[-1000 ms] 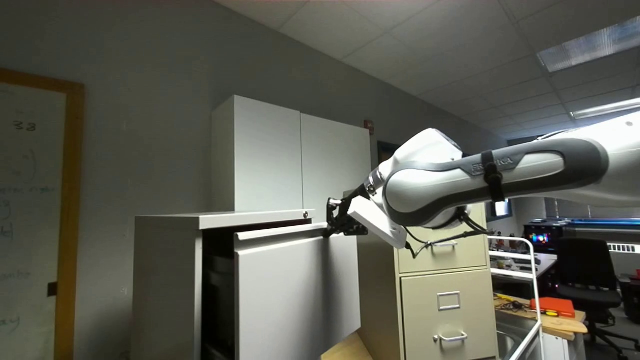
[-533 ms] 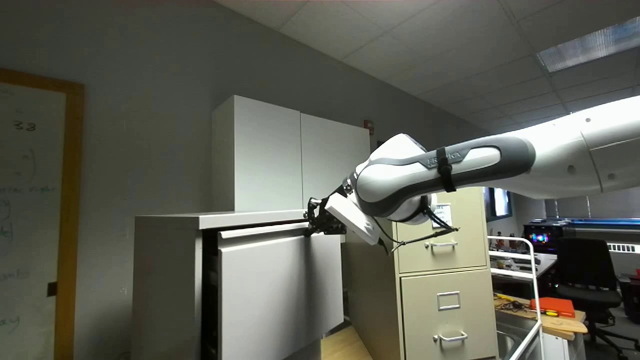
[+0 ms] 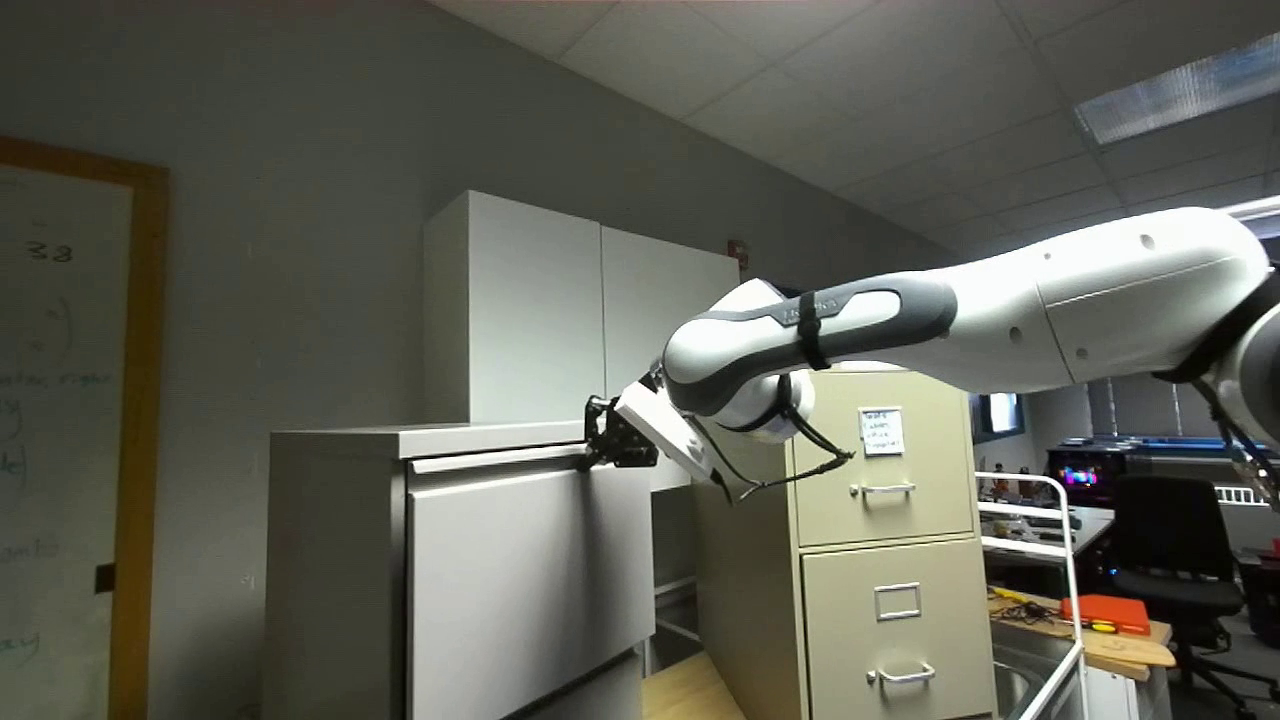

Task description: Close the top drawer of the white file cabinet

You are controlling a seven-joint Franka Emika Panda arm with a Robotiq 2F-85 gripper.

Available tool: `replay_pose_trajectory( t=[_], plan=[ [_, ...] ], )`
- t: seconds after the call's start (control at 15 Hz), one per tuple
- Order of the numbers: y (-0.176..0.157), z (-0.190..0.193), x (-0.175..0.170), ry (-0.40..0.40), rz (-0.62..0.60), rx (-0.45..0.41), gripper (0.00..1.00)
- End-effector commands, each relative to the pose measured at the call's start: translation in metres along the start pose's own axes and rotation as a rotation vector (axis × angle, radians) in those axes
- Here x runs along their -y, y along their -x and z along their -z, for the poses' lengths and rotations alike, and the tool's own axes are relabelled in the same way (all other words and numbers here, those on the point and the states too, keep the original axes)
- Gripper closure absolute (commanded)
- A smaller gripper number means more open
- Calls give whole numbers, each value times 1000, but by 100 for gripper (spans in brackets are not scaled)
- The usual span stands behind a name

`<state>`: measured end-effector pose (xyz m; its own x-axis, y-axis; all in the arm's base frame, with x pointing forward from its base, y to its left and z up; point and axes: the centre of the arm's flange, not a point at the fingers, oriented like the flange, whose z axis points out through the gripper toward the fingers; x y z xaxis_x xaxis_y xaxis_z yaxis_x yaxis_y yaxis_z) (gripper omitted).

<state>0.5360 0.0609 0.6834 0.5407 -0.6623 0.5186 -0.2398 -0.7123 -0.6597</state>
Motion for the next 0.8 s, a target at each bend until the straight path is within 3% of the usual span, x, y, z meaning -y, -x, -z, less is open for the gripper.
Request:
replay_pose_trajectory(
  t=[0.0,0.33,0.73],
  plan=[
    [-36,-21,13,-25,-8,24,100],
    [-57,-43,13,-23,-33,51,100],
    [-66,-41,6,-6,-75,136,97]
  ],
)
